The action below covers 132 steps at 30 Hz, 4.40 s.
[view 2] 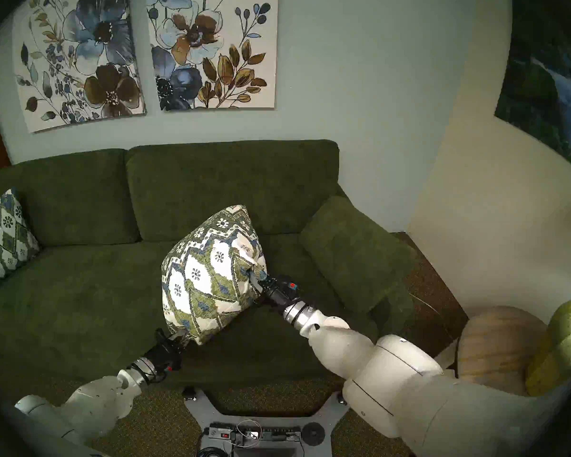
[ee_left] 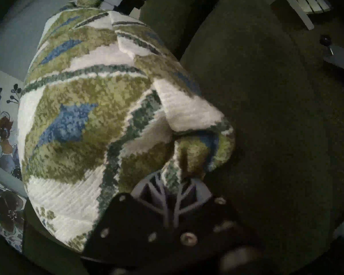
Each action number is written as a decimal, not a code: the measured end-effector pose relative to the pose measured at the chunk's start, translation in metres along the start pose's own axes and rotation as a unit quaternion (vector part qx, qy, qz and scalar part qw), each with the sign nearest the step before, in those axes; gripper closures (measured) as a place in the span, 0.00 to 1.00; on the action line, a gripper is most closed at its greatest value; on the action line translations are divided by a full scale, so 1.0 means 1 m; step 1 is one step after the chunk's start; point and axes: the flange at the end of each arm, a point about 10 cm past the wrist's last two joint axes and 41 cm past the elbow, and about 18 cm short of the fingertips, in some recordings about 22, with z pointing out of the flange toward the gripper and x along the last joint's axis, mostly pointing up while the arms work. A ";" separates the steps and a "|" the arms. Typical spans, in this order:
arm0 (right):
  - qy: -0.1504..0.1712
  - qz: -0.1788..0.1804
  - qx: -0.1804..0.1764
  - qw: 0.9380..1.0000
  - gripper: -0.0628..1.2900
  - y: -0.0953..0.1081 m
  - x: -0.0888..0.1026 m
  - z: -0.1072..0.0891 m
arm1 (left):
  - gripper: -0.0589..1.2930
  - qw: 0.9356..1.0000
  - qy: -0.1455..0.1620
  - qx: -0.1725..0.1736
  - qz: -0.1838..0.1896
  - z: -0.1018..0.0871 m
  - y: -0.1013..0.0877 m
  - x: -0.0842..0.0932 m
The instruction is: Fluff a cushion
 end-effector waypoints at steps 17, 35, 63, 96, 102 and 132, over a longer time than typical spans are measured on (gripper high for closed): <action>0.110 -0.030 -0.019 0.993 0.98 0.024 0.070 0.057 | 0.97 0.982 0.003 0.161 0.098 0.009 -0.163 -0.054; 0.283 -0.080 -0.013 0.956 0.98 0.033 0.193 0.128 | 0.97 0.926 0.080 0.312 0.199 0.052 -0.327 -0.016; 0.226 -0.082 -0.058 0.969 0.98 0.052 0.147 0.087 | 0.97 0.959 0.051 0.192 0.202 0.094 -0.222 0.000; 0.025 0.030 -0.117 0.992 0.98 -0.035 -0.048 -0.046 | 0.97 0.996 -0.066 0.058 0.005 0.049 0.012 0.032; 0.093 0.017 -0.114 0.989 0.98 -0.017 -0.009 -0.006 | 0.97 0.988 -0.052 0.143 0.023 0.075 -0.051 0.021; 0.324 -0.042 -0.036 0.944 0.98 0.014 0.181 0.120 | 0.97 0.929 0.046 0.353 0.104 0.109 -0.220 0.038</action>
